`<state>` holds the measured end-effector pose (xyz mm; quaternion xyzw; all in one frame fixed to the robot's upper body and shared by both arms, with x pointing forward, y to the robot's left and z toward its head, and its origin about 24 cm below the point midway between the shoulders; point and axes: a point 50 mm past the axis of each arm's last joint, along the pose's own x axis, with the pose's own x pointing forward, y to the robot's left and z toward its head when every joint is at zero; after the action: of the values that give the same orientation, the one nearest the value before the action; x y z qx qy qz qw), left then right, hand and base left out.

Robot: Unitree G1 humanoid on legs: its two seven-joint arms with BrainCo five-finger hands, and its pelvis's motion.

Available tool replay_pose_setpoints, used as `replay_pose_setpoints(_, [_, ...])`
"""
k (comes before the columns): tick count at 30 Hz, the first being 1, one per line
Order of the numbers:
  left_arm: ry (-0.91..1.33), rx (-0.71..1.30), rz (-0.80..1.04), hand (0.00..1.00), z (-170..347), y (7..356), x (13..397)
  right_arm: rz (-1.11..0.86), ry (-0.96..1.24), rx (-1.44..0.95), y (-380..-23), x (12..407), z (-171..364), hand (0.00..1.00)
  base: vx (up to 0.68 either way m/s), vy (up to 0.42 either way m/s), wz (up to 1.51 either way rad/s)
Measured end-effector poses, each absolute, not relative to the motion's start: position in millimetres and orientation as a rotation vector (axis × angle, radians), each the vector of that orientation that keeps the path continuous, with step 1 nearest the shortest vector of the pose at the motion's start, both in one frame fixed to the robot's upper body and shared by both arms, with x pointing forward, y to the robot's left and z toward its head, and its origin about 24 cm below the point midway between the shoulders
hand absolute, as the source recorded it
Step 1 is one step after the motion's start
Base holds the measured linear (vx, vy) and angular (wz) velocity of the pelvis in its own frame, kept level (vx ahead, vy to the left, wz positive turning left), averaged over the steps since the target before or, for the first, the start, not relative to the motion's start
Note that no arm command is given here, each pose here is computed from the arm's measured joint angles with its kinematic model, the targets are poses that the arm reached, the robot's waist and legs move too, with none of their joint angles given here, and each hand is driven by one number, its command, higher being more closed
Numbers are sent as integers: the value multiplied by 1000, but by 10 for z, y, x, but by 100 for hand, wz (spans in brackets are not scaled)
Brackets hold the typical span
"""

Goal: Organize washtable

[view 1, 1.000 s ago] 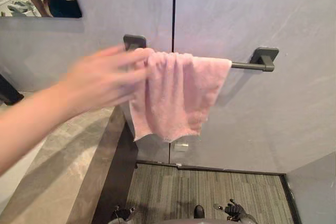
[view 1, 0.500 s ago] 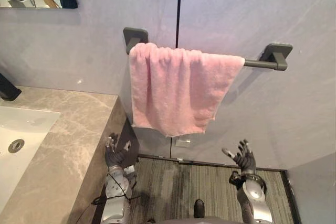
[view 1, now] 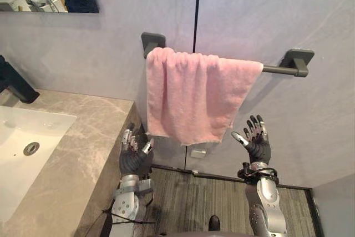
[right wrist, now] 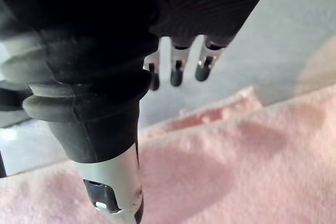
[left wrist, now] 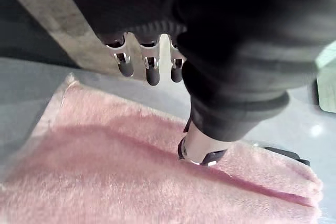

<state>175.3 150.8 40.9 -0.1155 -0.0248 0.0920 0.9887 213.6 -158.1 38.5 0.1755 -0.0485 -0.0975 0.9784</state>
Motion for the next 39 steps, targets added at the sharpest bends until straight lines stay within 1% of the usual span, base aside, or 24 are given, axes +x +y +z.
replay_pose_setpoints(3, [-61,-279,139,0,461,1522,1748,-150,-114,368,-1533,2181,427,0,0,-4,1])
replay_pose_setpoints(7, [-52,-288,77,0,471,1527,1772,-98,-162,387,-1501,2310,544,0,-6,-5,4])
replay_pose_setpoints(10, [-97,-265,43,0,573,1523,1899,-26,-197,415,-1409,2454,656,0,-27,-14,12])
replay_pose_setpoints(14, [-261,-169,39,0,914,1510,2207,85,-255,459,-1216,2657,868,0,-67,-30,9])
replay_pose_setpoints(15, [-295,-149,37,100,989,1502,2264,105,-274,461,-1178,2691,929,0,-64,-34,8])
replay_pose_setpoints(19, [-373,-142,47,100,1173,1467,2414,154,-324,480,-1091,2772,1092,0,-13,-15,1])
replay_pose_setpoints(20, [-386,-139,43,100,1200,1459,2436,162,-332,486,-1087,2786,1122,100,-21,-22,-6])
replay_pose_setpoints(28, [-457,-141,8,100,1371,1392,2516,208,-439,500,-1072,2770,1396,100,-19,-26,-7])
replay_pose_setpoints(33, [-463,-252,-71,100,1409,1350,2529,209,-465,520,-1096,2767,1459,100,48,-8,-2])
replay_pose_setpoints(39, [-469,-343,-99,100,1443,1361,2515,212,-508,527,-1149,2724,1531,100,3,-1,-1])
